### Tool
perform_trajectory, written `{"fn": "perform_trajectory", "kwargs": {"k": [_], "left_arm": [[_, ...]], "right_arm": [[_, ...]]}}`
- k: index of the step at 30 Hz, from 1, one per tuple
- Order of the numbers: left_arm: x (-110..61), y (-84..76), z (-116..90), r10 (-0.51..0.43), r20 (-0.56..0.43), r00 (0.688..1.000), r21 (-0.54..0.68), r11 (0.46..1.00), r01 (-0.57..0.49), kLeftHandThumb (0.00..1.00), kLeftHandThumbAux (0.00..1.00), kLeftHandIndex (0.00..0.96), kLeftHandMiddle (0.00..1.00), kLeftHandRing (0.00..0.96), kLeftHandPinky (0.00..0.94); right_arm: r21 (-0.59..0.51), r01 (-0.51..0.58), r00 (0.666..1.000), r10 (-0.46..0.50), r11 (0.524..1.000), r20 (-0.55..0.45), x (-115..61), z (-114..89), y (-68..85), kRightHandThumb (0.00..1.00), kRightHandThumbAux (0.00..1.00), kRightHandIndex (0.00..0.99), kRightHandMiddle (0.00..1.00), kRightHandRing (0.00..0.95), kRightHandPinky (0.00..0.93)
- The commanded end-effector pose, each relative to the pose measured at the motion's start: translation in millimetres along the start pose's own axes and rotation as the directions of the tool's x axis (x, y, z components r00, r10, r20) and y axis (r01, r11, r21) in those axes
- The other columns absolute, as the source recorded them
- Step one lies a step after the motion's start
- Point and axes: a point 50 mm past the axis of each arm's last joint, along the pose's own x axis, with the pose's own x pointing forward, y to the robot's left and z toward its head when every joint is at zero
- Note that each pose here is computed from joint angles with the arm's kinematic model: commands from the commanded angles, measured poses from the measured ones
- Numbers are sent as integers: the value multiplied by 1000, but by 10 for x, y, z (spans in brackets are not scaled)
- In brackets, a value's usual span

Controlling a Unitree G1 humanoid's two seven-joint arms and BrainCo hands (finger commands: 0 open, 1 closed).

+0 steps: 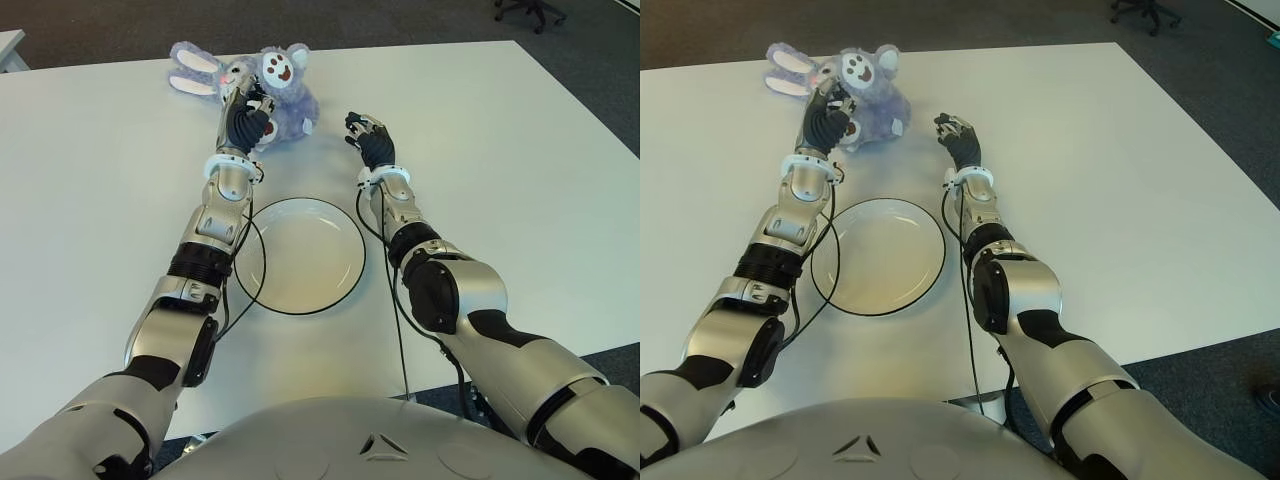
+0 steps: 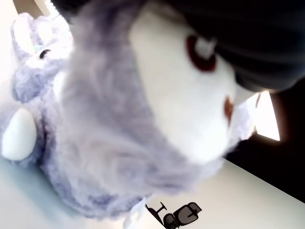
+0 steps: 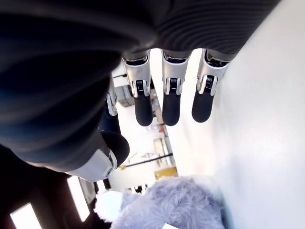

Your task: Put the doll into the plate.

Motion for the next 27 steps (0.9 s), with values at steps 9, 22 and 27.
{"fn": "perform_trajectory", "kwargs": {"k": [9, 22, 27], "left_arm": [[-84, -24, -121, -161, -36, 986, 107, 981, 164, 568, 277, 96, 270, 267, 270], [-275, -140, -236, -165, -72, 984, 96, 980, 171, 548, 331, 44, 204, 183, 137], [-364, -167, -232, -171, -81, 982, 96, 979, 178, 531, 348, 50, 204, 184, 156]], "right_arm": [[-1, 8, 989, -8, 1000, -151, -125, -360, 65, 707, 732, 401, 151, 124, 165], [-11, -3, 988, 2, 1000, -155, -129, -367, 53, 706, 732, 400, 146, 122, 165], [8, -5, 988, 6, 1000, -156, -129, -370, 57, 707, 733, 400, 144, 124, 169]]}}
